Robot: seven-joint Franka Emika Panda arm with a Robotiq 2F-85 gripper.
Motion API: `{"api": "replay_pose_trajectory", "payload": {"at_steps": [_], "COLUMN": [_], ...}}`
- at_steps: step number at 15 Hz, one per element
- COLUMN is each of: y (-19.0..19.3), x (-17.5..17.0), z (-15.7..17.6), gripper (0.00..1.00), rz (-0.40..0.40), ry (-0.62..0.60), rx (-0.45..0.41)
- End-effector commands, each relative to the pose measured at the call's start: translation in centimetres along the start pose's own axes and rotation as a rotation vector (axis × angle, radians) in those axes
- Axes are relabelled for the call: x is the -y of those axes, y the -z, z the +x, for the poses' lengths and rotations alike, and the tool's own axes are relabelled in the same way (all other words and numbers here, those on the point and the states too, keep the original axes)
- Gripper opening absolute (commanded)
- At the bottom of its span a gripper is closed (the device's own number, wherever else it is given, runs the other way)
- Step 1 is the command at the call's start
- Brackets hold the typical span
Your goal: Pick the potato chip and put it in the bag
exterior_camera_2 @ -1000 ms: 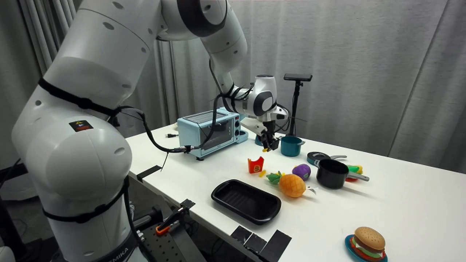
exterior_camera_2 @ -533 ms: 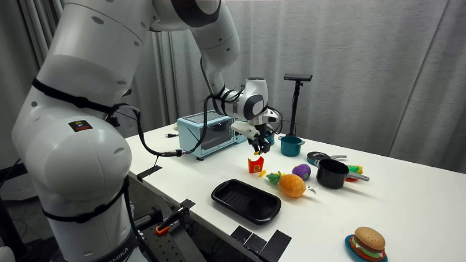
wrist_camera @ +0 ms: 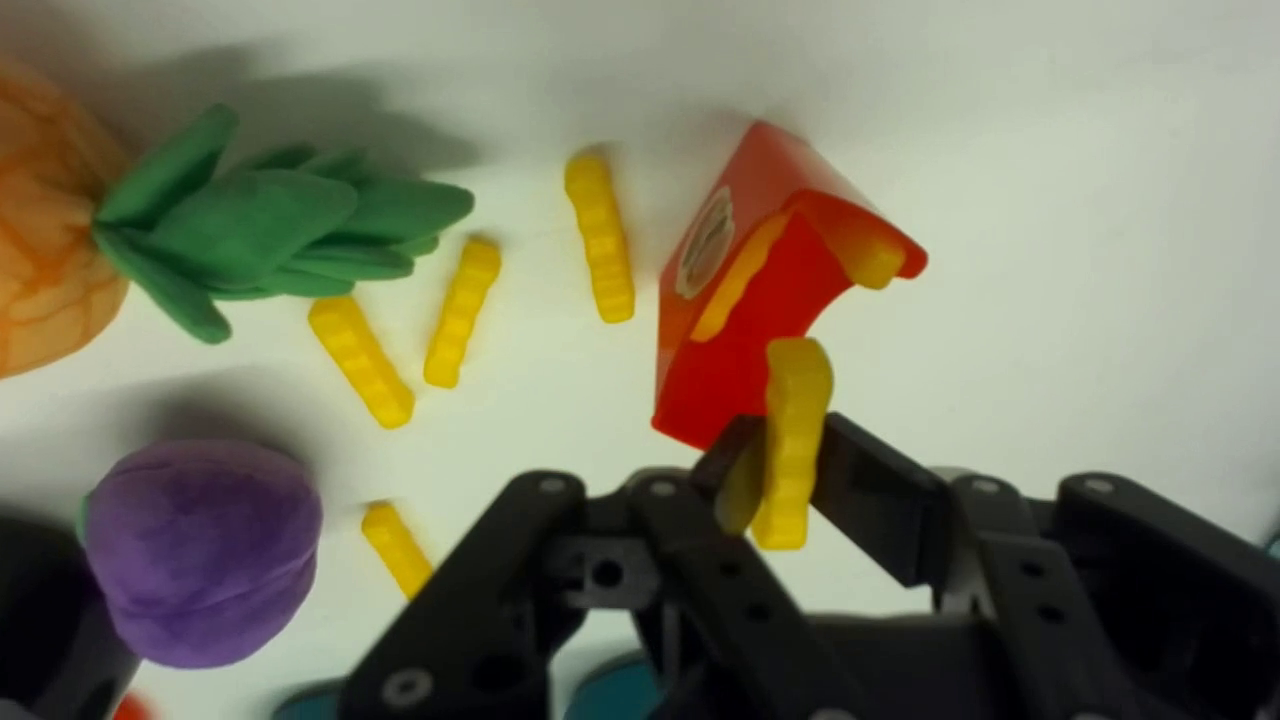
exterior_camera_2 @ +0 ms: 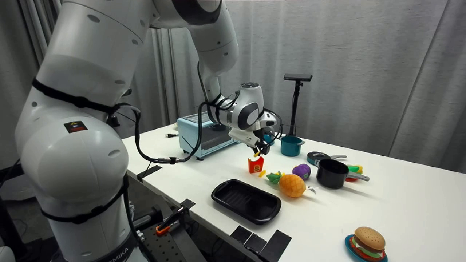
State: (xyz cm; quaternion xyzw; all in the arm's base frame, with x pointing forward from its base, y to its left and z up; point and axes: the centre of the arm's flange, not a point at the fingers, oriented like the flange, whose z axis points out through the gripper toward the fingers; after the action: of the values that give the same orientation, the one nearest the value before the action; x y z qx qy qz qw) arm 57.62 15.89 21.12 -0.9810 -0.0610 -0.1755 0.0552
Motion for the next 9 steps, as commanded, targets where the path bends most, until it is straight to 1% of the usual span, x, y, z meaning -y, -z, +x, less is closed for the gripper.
{"api": "replay_pose_trajectory", "payload": {"at_steps": [1, 5, 6, 7, 8, 9], "y": [0.38, 0.24, 0.24, 0.24, 0.27, 0.27], "x": [-0.78, -0.83, -0.86, -0.90, -0.96, -1.02], "z": [-0.86, -1.00, -0.99, -0.98, -0.96, -0.94], "gripper": [0.05, 0.05, 0.17, 0.46, 0.47, 0.54], "rz": [0.032, 0.039, 0.039, 0.039, 0.039, 0.038], "ry": [0.033, 0.047, 0.046, 0.044, 0.043, 0.042], "rx": [-0.055, -0.076, -0.075, -0.074, -0.072, -0.071]}}
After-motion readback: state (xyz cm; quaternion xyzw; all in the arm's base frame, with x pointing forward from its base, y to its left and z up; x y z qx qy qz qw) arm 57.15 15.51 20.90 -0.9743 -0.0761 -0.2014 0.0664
